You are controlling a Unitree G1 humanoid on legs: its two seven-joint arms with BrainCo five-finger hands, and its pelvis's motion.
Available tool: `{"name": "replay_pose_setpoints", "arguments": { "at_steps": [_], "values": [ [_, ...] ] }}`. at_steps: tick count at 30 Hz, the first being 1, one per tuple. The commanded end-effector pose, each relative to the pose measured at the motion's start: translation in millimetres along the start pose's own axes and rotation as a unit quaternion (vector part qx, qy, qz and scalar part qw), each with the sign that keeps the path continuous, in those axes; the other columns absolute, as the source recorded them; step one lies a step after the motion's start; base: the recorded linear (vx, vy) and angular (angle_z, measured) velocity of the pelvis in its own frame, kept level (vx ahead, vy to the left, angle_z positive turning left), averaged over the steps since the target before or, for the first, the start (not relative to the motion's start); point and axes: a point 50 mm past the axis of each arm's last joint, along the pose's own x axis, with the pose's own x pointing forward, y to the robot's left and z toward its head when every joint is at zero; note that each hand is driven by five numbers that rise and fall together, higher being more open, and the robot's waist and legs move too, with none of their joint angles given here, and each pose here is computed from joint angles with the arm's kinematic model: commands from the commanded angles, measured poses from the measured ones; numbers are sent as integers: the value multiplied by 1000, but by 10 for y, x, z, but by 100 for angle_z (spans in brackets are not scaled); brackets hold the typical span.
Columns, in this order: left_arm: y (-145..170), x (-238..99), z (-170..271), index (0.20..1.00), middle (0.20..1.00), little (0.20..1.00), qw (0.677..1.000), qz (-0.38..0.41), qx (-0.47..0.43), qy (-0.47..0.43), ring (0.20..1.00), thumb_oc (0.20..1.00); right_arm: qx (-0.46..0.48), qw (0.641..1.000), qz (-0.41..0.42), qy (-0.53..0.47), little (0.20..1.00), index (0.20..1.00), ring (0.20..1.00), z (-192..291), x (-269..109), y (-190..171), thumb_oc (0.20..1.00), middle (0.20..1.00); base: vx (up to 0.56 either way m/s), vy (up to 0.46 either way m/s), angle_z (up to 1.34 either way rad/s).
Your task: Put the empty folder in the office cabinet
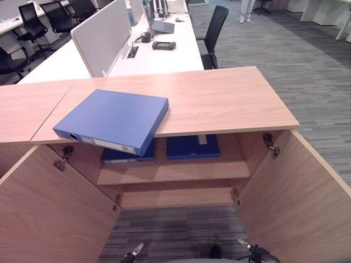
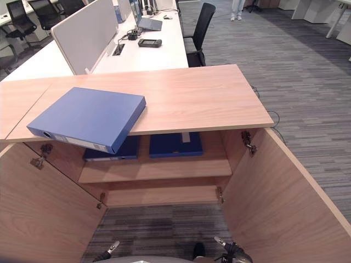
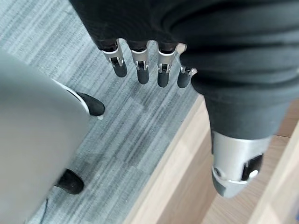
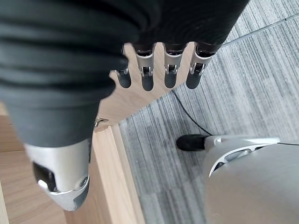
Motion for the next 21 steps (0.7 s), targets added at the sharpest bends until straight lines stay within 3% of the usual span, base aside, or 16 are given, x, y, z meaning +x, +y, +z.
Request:
{"name": "replay_pose_setpoints", "arguments": {
  "at_steps": [1,6,12,15,17,21],
  "values": [
    [-106,25,122,1000,1000,1000,999,-18,39,-24,1000,1000,-16,1000,9,-14,1000,1000,1000,57,-2,128,1000,1000,0,0,0],
    [-208,26,234,1000,1000,1000,996,-37,63,-53,1000,1000,-17,1000,5,-13,1000,1000,1000,58,1,99,1000,1000,-4,1,3],
    [-276,-91,661,1000,1000,1000,982,-47,47,-175,1000,1000,-13,1000,-11,-21,1000,1000,1000,101,7,26,1000,1000,-17,0,6],
    [-187,-316,986,1000,1000,1000,959,-36,32,-279,1000,1000,2,999,-20,-25,1000,1000,1000,133,10,2,1000,1000,-34,-26,11],
    [-184,-319,981,1000,1000,1000,959,-35,33,-278,1000,1000,1,999,-20,-25,1000,1000,1000,129,10,2,1000,1000,-22,-24,15],
    [-42,-676,1292,1000,1000,1000,921,-31,28,-388,1000,1000,5,1000,-26,-10,1000,1000,1000,63,11,-66,1000,1000,-11,-63,8]
  ]
}}
